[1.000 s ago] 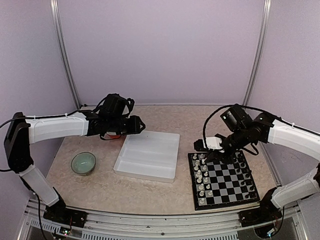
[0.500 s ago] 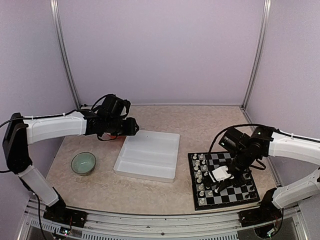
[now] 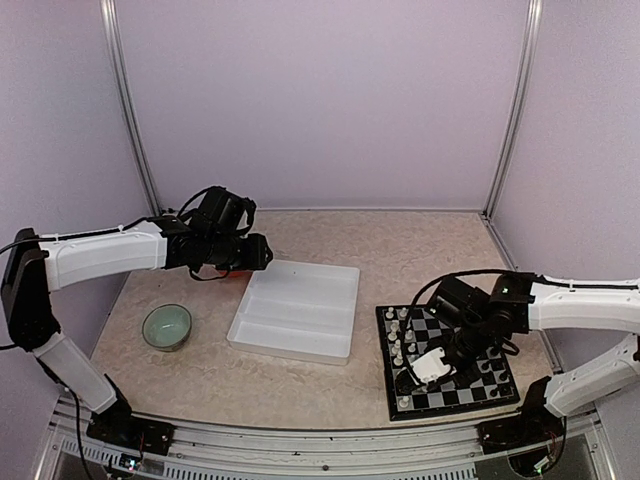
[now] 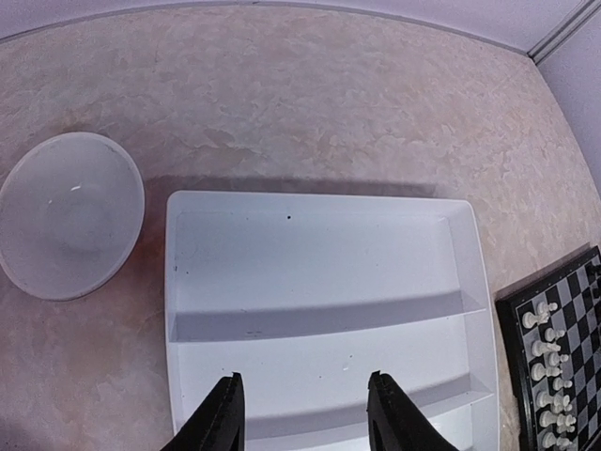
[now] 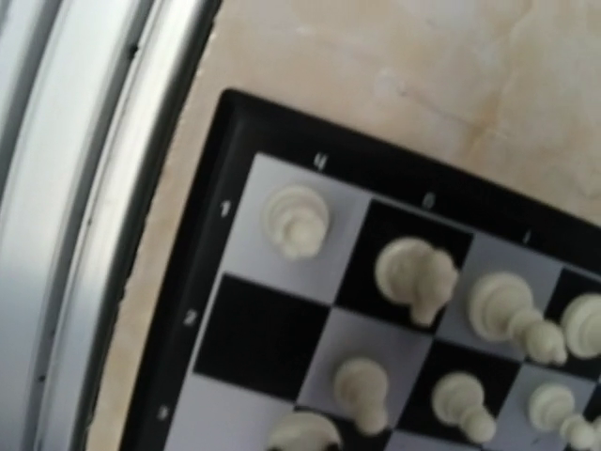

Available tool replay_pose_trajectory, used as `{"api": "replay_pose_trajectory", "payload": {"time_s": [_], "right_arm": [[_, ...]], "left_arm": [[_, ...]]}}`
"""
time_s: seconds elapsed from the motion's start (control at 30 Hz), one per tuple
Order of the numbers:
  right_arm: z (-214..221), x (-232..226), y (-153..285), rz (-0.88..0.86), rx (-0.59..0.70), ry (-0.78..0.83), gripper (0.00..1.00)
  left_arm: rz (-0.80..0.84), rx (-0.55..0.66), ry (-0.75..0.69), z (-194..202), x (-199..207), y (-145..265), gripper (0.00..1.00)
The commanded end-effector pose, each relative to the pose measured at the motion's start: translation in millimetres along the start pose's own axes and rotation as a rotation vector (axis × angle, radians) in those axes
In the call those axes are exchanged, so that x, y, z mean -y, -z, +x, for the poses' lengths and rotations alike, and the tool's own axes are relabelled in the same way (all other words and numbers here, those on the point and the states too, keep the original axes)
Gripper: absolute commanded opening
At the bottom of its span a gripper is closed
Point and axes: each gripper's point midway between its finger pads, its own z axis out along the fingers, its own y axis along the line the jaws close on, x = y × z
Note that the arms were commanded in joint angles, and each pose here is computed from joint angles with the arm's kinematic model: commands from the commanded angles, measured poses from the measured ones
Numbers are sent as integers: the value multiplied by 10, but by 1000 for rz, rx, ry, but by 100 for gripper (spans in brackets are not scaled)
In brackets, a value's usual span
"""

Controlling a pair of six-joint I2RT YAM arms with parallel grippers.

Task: Set up the chess pieces on the board
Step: Place the pawn at h2.

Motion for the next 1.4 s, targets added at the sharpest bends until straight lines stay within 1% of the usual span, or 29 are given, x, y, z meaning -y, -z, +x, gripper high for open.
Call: {"api": "replay_pose_trajectory", "payload": {"time_s": [0.0,0.2,0.4,0.77,1.07,1.23,1.3,1.37], "right_arm": [[-48,-13,-112,6,-1,6,2],[-57,-102,-202,-29,-13,23,4],[-76,-92,-271,-32,-19,26,5],[0,-142,-393,-49,-50,30,9],[-40,-125,-387,-43,-41,22,23],[-125,-127,-278,-56,-16,21,26],[-154,-152,-190,-69,-10,31,27],[-158,-120,-52,-46,-17,51,29]], "left_arm": [[5,32,-5,-155,20,92,45],[-4,23,-10,-131,-2,89,45],[-5,14,-9,-94,-16,81,45],[-10,-2,-16,-41,-33,43,45],[-10,-18,-17,18,-44,-2,45],[-8,-22,-21,20,-37,-9,45],[-10,-25,-27,12,-33,-2,45],[-16,-24,-41,-19,-35,27,45]]}}
